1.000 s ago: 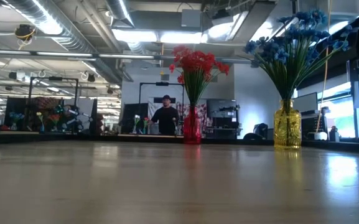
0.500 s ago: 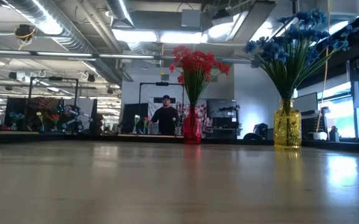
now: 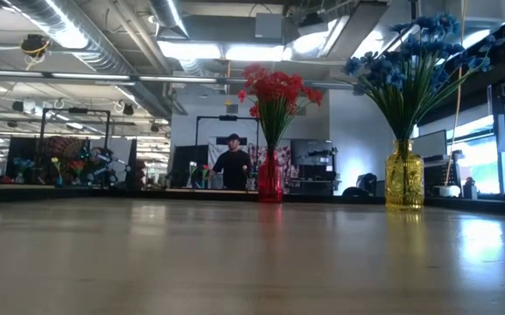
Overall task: Sort flowers into vase by color
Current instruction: Put the top white tulip into the transparent vase
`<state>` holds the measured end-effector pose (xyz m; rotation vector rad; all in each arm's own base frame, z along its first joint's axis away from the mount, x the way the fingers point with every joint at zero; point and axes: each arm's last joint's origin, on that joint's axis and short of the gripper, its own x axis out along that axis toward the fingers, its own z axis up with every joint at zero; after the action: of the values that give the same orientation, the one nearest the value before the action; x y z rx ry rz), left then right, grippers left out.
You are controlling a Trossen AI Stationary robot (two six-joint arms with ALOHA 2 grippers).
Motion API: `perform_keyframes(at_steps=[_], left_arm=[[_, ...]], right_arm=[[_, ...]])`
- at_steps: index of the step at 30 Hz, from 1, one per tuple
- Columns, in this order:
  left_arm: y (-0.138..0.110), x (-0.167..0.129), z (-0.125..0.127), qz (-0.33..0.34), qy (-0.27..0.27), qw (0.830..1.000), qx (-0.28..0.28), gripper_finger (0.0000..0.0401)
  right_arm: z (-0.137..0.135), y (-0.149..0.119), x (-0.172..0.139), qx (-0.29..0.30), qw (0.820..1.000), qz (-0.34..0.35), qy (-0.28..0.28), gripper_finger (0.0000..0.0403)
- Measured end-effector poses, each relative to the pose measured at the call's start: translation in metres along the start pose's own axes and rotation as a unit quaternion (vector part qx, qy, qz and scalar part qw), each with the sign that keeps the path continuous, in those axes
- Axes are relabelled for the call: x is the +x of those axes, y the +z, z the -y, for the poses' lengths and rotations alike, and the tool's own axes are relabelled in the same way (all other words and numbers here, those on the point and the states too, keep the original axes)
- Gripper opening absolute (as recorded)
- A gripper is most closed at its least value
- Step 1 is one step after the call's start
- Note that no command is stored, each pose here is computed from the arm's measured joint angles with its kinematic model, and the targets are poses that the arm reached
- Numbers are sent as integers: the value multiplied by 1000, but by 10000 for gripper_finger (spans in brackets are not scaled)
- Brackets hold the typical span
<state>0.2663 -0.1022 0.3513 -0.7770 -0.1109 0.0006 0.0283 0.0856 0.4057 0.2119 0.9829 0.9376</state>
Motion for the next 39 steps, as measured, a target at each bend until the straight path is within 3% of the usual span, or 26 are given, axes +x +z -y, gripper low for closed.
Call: perform_keyframes(at_steps=[5, 9, 12, 16, 18, 19, 21, 23, 25, 26, 28, 32, 37, 39], left_arm=[[-2, -1, 3, -5, -6, 1000, 0, 153], [-11, -1, 2, -26, 8, 998, -53, 153], [-26, 0, -10, -73, 67, 988, -118, 153], [-60, -2, -29, -154, 175, 952, -198, 144], [-77, -6, -38, -204, 231, 920, -240, 134], [-84, -10, -44, -234, 273, 896, -262, 128], [-93, -28, -60, -286, 391, 824, -293, 117], [-97, -50, -72, -309, 511, 748, -290, 107], [-96, -68, -78, -317, 598, 677, -289, 98], [-94, -74, -79, -319, 624, 651, -292, 96], [-91, -82, -80, -316, 656, 621, -291, 96], [-89, -93, -85, -320, 696, 580, -276, 116], [-105, -113, -109, -340, 730, 506, -310, 167], [-112, -122, -118, -339, 734, 495, -318, 187]], right_arm=[[-1, 6, -27, 16, 997, 63, -45, 218], [-1, 9, -40, 17, 991, 114, -74, 218], [0, 11, -47, 9, 984, 147, -99, 218], [3, 13, -50, 5, 973, 185, -138, 218], [4, 14, -51, 9, 967, 200, -156, 218], [4, 14, -51, 10, 965, 206, -162, 218], [5, 15, -52, 11, 961, 216, -174, 218], [5, 15, -52, 11, 956, 226, -186, 218], [6, 15, -52, 11, 951, 236, -199, 218], [7, 15, -53, 11, 949, 239, -207, 218], [8, 15, -53, 11, 945, 244, -218, 218], [9, 15, -53, 11, 936, 254, -243, 218], [8, 16, -51, 13, 936, 253, -246, 218], [8, 17, -49, 12, 937, 249, -245, 218]])
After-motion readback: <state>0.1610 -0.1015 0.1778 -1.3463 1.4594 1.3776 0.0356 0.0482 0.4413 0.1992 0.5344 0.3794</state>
